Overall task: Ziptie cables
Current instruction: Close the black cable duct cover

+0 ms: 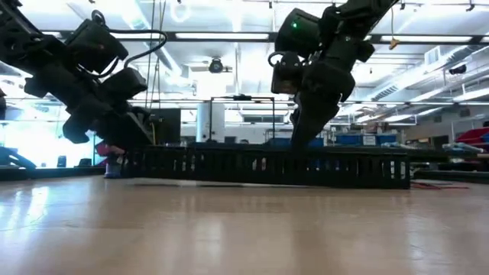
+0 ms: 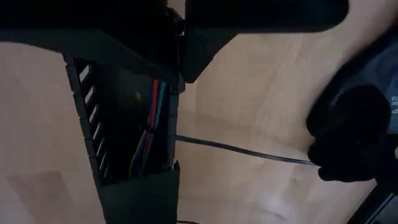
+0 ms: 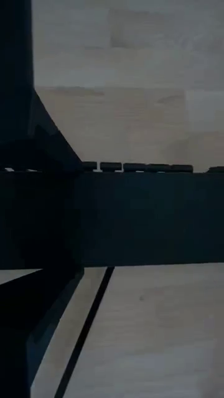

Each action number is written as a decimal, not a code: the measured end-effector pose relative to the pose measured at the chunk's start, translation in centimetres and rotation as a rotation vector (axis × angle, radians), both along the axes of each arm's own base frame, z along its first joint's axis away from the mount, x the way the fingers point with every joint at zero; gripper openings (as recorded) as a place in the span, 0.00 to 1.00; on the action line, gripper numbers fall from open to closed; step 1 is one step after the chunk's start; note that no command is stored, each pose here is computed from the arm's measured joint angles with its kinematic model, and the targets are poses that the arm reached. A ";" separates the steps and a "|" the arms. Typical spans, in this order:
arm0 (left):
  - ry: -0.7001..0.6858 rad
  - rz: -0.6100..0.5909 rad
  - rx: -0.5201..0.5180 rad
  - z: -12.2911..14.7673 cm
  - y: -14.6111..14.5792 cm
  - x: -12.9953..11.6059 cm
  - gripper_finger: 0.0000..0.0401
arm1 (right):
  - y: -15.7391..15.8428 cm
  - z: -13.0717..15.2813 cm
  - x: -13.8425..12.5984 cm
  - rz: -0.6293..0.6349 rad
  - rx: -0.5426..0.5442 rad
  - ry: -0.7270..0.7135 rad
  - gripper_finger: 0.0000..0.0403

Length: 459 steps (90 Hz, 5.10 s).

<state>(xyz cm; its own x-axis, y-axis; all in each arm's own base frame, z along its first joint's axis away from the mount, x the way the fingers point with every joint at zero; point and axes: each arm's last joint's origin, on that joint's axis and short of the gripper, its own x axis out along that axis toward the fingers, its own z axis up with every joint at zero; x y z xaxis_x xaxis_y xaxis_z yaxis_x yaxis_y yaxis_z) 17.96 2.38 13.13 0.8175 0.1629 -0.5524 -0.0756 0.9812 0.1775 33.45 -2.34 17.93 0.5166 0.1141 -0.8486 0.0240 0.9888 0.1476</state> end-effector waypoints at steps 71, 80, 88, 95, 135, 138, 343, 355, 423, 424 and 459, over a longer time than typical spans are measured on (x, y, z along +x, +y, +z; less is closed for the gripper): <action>0.004 -0.006 -0.047 0.0 -0.1 0.0 0.11 | 0.9 0.0 0.3 -0.005 -0.016 -0.016 0.55; -0.005 -0.034 -0.052 0.1 -0.1 0.1 0.19 | 1.0 0.0 0.2 -0.001 -0.015 -0.013 0.55; -0.007 -0.028 -0.065 0.1 -0.2 0.1 0.27 | 1.0 0.0 0.2 0.002 -0.018 -0.013 0.55; -0.014 -0.011 -0.096 0.1 -0.2 0.1 0.34 | 1.0 0.0 0.2 0.003 -0.018 -0.012 0.55; -0.164 -0.140 -0.235 4.1 -0.5 2.8 0.47 | 0.9 -0.1 0.2 0.000 -0.022 -0.011 0.55; -0.169 -0.142 -0.235 4.1 -0.5 3.0 0.47 | 0.9 -0.1 0.2 0.000 -0.022 -0.011 0.55; 0.045 -0.310 -0.117 2.2 -1.1 10.2 0.47 | 3.3 0.7 0.7 0.039 -0.128 -0.002 0.55; 0.044 -0.308 -0.120 2.2 -1.1 10.2 0.47 | 3.2 0.3 0.4 0.044 -0.127 0.004 0.55; 0.014 -0.363 -0.165 2.9 -1.4 10.0 0.47 | 2.8 0.8 0.6 0.130 -0.109 0.015 0.56; 0.015 -0.363 -0.166 2.8 -1.4 10.0 0.47 | 2.8 0.8 0.6 0.130 -0.109 0.014 0.56; 0.005 -0.378 -0.196 3.1 -0.8 9.9 0.47 | 3.0 2.8 1.3 0.150 -0.123 0.009 0.56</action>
